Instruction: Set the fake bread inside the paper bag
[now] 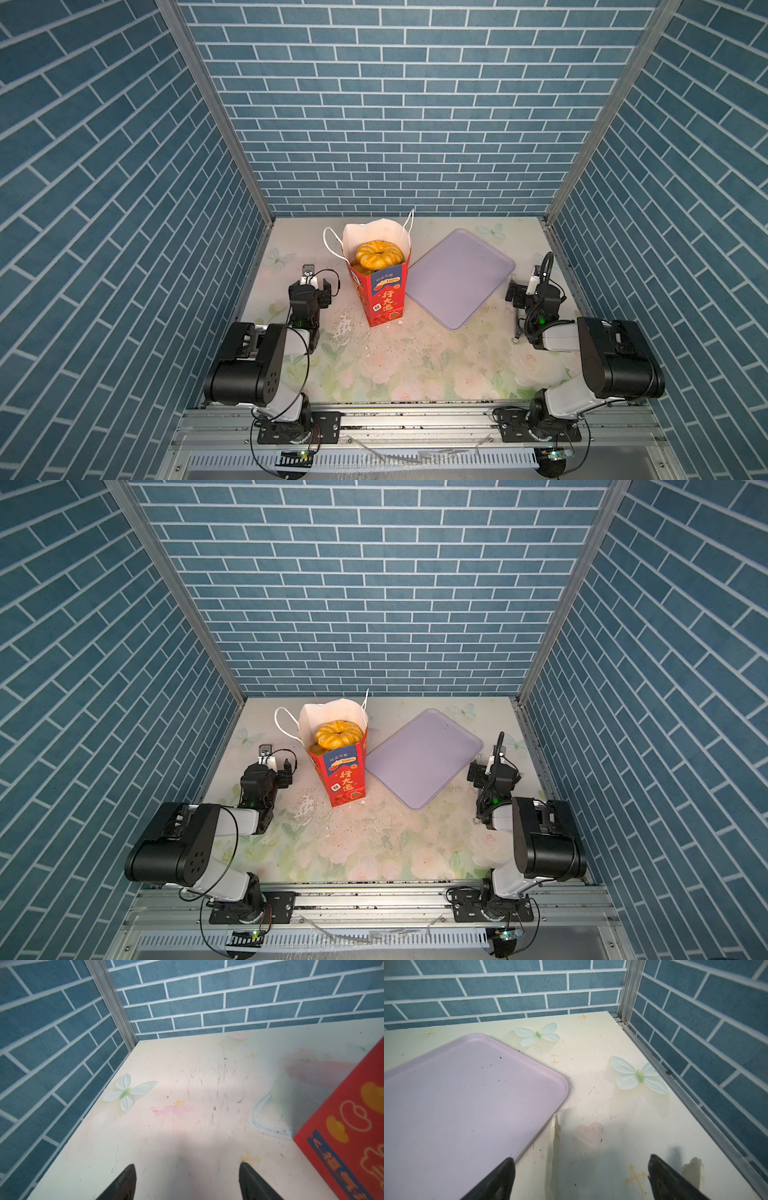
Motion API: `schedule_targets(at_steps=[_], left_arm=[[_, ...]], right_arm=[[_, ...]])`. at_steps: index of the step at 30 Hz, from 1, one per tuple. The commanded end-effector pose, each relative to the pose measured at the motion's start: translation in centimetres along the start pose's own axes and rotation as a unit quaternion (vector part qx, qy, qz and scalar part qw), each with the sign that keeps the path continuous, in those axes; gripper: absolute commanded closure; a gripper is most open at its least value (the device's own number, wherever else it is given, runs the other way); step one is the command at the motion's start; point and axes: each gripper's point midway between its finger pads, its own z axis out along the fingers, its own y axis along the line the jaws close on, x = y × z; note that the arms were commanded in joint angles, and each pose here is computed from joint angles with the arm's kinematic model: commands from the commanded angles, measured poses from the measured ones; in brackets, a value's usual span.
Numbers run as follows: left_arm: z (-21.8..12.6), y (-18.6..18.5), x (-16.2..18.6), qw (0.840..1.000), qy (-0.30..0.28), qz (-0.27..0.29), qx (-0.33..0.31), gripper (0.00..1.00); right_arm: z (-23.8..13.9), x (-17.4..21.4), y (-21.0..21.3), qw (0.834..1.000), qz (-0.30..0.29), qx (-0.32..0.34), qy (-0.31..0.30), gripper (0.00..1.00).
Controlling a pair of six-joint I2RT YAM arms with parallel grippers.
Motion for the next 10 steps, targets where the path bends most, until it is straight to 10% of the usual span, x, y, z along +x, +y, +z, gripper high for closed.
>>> schedule_targets(at_steps=[1,10], left_arm=[[0.16,0.04,0.27,1.000,0.011,0.004,-0.004,0.11],[0.16,-0.15,0.21,1.000,0.008,0.005,0.001,0.00]], right_arm=[[0.24,-0.60,0.27,1.000,-0.013,-0.008,-0.005,0.01],[0.13,-0.65,0.50,1.000,-0.017,-0.014,-0.007,0.01]])
